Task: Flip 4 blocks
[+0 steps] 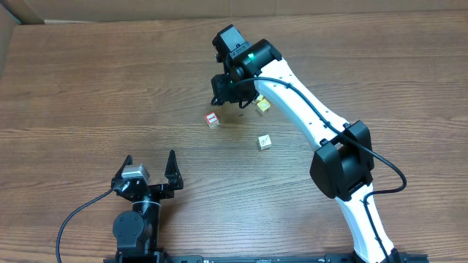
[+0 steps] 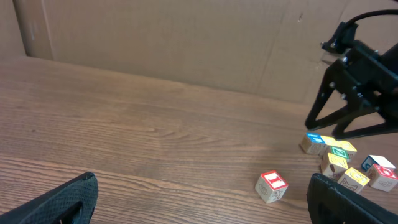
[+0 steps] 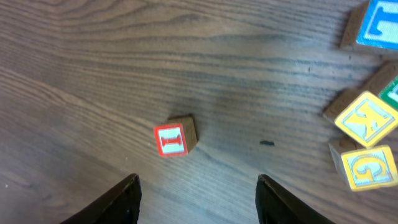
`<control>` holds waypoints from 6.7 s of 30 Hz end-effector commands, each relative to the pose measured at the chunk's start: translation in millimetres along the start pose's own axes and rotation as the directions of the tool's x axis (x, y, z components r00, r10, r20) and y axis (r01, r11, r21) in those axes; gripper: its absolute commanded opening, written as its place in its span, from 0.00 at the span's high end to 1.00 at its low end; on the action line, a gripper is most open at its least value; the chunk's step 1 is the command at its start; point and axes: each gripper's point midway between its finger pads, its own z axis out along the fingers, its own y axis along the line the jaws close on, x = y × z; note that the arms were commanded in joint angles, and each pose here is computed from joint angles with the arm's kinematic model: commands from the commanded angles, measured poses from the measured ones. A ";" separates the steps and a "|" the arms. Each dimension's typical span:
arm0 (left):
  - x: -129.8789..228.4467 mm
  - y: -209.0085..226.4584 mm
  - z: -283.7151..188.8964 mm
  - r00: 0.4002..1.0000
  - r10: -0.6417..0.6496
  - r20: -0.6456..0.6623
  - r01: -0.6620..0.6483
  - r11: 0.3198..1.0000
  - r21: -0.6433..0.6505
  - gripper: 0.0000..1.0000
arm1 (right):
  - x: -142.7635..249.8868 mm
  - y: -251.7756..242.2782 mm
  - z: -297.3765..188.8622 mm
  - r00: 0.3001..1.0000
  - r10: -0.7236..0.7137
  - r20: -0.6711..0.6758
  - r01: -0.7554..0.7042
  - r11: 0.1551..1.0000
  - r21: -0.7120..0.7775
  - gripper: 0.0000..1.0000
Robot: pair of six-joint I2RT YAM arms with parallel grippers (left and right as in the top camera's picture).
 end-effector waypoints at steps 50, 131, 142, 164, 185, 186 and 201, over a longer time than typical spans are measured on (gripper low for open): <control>0.0 -3.7 -0.3 1.000 0.020 0.004 -0.020 1.000 0.019 0.00 | 29.5 24.9 72.0 0.969 -0.232 0.079 0.223 0.968 0.115 0.71; 0.0 -3.7 -0.3 1.000 0.020 0.004 -0.020 1.000 0.019 0.00 | 133.8 -7.0 28.1 0.941 0.034 -0.336 0.016 0.989 0.146 0.96; 0.0 -3.7 -0.3 1.000 0.020 0.004 -0.020 1.000 0.019 0.00 | 144.1 -21.1 31.2 0.938 0.026 -0.346 0.059 0.971 0.232 0.96; 0.0 -3.7 -0.3 1.000 0.020 0.004 -0.020 1.000 0.019 0.00 | 132.2 -31.1 35.6 0.959 0.034 -0.283 0.051 0.956 0.290 0.96; 0.0 -3.7 -0.3 1.000 0.020 0.004 -0.020 1.000 0.019 0.00 | 121.5 -41.5 34.9 0.972 0.020 -0.234 0.065 0.936 0.346 0.96; 0.0 -3.7 -0.3 1.000 0.020 0.004 -0.020 1.000 0.019 0.00 | 120.9 -39.2 35.7 0.972 0.019 -0.233 0.062 0.940 0.334 0.96; 0.0 -3.7 -0.3 1.000 0.020 0.004 -0.020 1.000 0.019 0.00 | 84.8 -14.8 -72.7 0.993 -0.011 -0.117 0.025 0.992 0.122 0.96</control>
